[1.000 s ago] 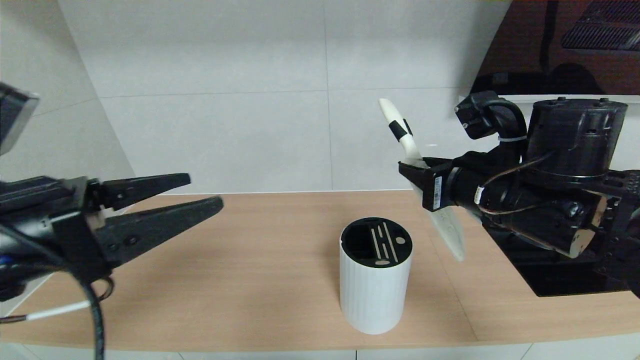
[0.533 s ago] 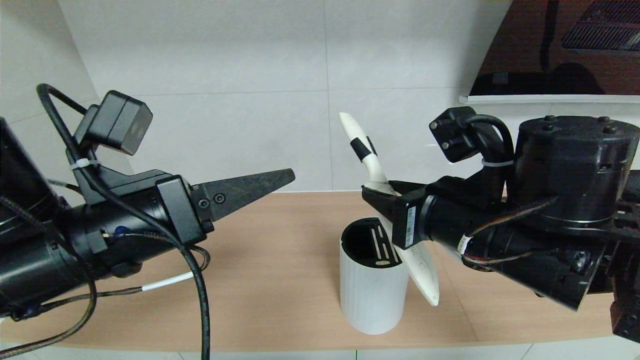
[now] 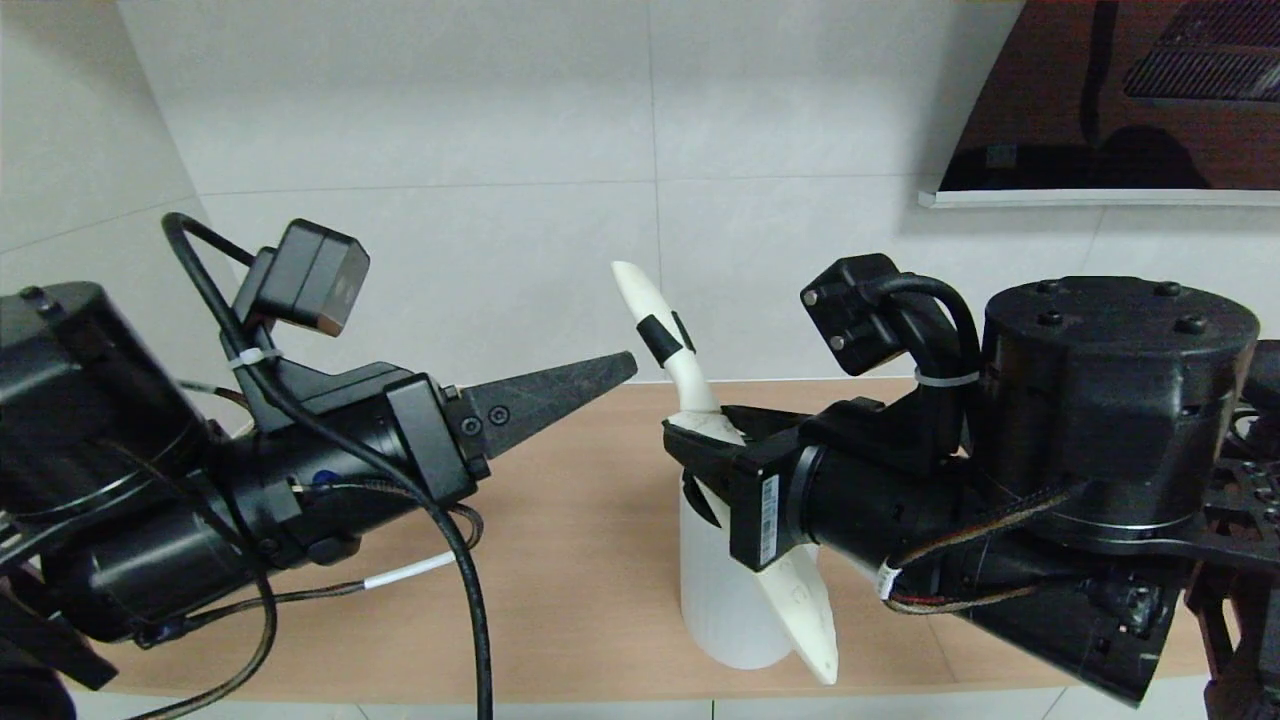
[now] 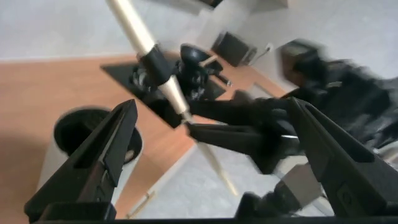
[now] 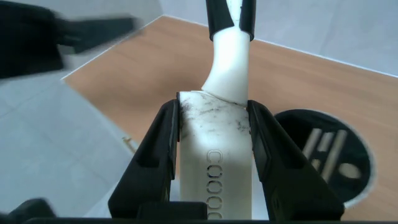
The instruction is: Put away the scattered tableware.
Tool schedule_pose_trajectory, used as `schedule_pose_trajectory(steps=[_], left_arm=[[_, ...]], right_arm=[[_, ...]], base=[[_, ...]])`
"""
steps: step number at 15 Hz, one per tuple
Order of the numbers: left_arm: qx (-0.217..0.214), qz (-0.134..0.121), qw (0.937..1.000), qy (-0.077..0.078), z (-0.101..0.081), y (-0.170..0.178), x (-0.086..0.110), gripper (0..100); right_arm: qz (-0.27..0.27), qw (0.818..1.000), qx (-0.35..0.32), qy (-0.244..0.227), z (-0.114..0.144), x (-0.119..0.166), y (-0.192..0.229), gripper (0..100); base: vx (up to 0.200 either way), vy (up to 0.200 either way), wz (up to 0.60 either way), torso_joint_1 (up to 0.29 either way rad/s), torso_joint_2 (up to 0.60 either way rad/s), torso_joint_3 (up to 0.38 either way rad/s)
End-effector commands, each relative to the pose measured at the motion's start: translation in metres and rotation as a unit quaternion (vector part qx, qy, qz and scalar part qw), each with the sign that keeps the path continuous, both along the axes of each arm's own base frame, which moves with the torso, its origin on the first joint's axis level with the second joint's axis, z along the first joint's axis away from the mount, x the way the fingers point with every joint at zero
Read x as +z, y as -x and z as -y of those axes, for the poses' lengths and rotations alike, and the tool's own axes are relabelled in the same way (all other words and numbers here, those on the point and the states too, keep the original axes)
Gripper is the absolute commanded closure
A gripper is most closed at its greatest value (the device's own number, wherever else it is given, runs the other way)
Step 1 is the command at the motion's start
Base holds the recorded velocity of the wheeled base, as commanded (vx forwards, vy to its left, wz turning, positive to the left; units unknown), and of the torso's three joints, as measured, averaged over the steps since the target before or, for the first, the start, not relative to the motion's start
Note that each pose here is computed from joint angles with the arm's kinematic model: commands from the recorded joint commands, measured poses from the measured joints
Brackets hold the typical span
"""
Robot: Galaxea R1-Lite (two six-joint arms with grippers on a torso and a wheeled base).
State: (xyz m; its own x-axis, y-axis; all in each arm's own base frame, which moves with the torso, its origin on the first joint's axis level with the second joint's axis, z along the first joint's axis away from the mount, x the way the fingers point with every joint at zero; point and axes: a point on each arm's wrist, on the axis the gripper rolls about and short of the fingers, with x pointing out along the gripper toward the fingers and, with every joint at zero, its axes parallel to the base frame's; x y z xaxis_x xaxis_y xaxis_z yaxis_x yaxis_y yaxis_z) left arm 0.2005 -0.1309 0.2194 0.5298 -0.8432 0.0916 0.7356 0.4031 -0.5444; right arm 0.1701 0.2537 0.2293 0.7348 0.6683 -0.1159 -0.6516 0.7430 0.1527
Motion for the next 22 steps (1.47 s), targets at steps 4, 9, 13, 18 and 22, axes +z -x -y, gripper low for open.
schedule_pose_trajectory(steps=[4, 9, 13, 18, 22], left_arm=[[0.015, -0.011, 0.9998, -0.004, 0.008, -0.013, -0.013, 0], [0.018, -0.011, 0.9998, -0.004, 0.009, -0.015, -0.017, 0], [0.022, -0.015, 0.9996, -0.006, 0.010, -0.018, -0.019, 0], [0.018, -0.020, 0.9996, -0.011, 0.014, -0.019, -0.023, 0], [0.016, -0.017, 0.9996, -0.015, 0.019, -0.016, -0.024, 100]], right_arm=[[-0.009, 1.000, 0.022, -0.003, -0.007, -0.002, 0.012, 100], [-0.015, 0.999, 0.041, 0.007, -0.013, -0.009, 0.022, 100], [-0.017, 0.999, 0.050, 0.011, -0.017, -0.011, 0.026, 100], [-0.019, 0.998, 0.058, 0.016, -0.021, -0.015, 0.030, 100], [-0.019, 0.998, 0.058, 0.015, -0.021, -0.015, 0.030, 100]], base=[[0.000, 0.000, 0.00, 0.000, 0.00, 0.000], [0.000, 0.000, 0.00, 0.000, 0.00, 0.000], [0.000, 0.000, 0.00, 0.000, 0.00, 0.000], [0.000, 0.000, 0.00, 0.000, 0.00, 0.000], [0.000, 0.000, 0.00, 0.000, 0.00, 0.000]])
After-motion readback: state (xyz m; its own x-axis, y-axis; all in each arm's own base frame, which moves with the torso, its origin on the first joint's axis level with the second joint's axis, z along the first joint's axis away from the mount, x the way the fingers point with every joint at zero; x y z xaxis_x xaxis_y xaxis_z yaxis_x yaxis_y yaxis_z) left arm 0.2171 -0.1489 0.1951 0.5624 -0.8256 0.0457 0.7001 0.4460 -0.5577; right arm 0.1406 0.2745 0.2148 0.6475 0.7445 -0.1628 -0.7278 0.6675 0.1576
